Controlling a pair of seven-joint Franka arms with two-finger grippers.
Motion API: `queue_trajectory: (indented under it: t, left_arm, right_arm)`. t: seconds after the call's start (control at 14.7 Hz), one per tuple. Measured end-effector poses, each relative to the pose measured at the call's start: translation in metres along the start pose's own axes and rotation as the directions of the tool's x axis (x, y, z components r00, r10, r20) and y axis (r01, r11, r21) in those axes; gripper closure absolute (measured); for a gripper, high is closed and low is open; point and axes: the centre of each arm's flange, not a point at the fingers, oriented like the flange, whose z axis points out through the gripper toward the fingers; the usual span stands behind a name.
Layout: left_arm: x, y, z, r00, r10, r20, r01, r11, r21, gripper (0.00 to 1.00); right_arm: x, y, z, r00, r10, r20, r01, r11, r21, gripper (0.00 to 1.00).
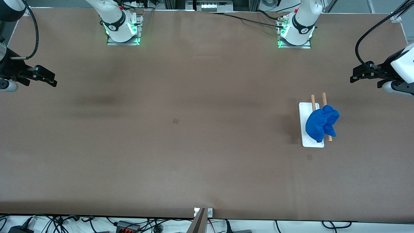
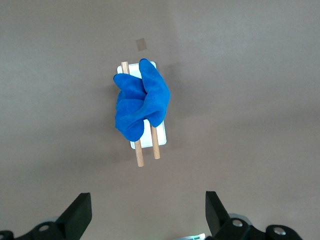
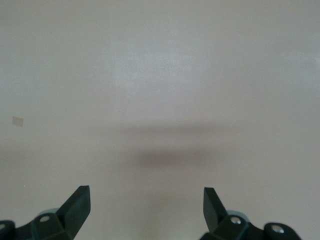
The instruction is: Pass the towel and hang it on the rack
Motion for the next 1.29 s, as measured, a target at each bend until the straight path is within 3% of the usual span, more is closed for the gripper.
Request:
queue_trajectory:
  t: [1.29]
  left_arm:
    - [-0.004,-0.001,-0.002,1.0,-0.018,0.004,0.018,1.0,0.004,0.0]
  right_arm:
    - [0.0,0.0,0.0,1.0,0.0,0.0,0.0,1.0,0.0,0.0]
